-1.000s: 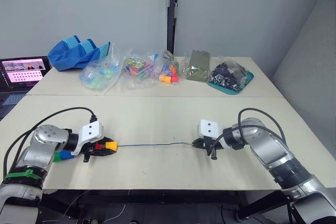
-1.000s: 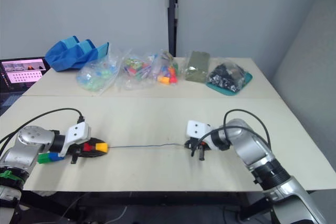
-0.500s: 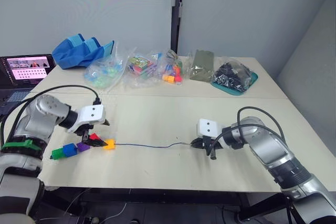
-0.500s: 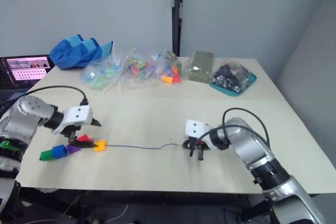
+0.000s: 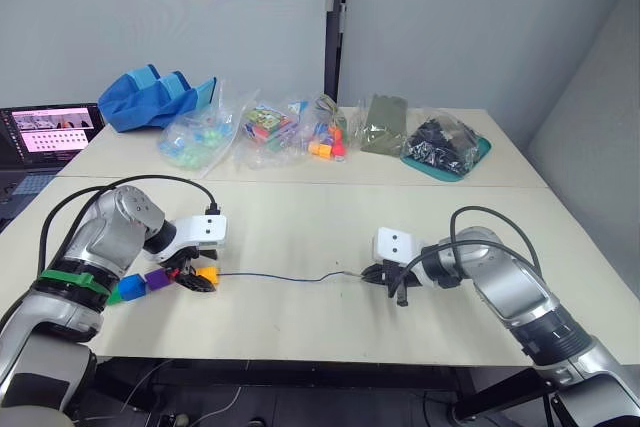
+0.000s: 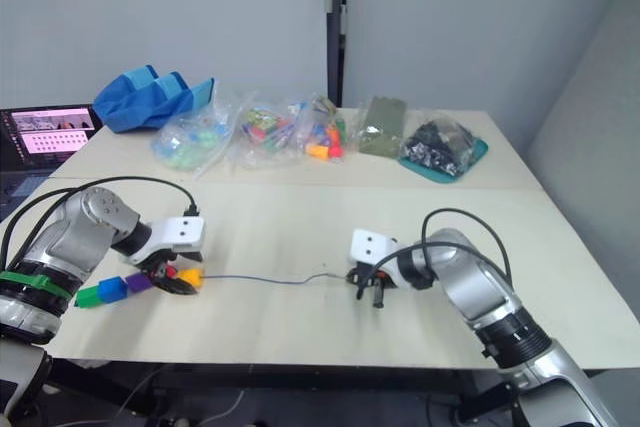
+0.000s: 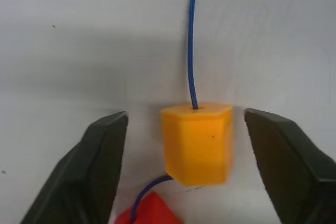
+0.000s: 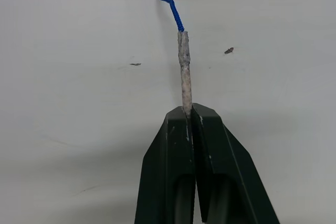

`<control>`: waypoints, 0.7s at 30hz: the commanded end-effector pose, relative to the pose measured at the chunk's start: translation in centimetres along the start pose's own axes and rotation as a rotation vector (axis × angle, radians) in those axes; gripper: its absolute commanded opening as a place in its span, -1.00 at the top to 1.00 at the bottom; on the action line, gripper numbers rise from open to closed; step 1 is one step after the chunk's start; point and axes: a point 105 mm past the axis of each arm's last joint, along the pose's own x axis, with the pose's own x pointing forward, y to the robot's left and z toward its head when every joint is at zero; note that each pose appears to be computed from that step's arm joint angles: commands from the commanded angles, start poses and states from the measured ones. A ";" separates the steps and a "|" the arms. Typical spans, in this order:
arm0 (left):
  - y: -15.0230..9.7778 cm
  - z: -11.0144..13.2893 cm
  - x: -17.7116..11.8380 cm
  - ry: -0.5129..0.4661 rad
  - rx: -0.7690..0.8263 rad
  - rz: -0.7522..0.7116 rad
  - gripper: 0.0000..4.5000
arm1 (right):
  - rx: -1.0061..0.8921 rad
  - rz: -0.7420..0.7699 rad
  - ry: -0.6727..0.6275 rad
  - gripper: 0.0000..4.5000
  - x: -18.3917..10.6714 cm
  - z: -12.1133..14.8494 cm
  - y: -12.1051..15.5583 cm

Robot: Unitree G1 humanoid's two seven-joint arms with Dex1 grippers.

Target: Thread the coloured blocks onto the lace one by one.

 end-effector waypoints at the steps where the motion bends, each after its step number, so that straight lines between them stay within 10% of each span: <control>1: 0.0 0.4 0.0 -0.001 0.028 0.014 -0.02 | -0.010 -0.041 -0.027 1.00 -1.1 0.7 -0.8; 5: 0.4 0.3 -0.5 0.034 0.092 0.040 0.43 | 0.001 -0.041 -0.008 1.00 -2.1 0.0 -0.8; 21: 1.4 -2.4 -3.4 0.099 0.171 0.060 0.43 | 0.143 -0.031 0.113 1.00 -4.9 -5.8 0.6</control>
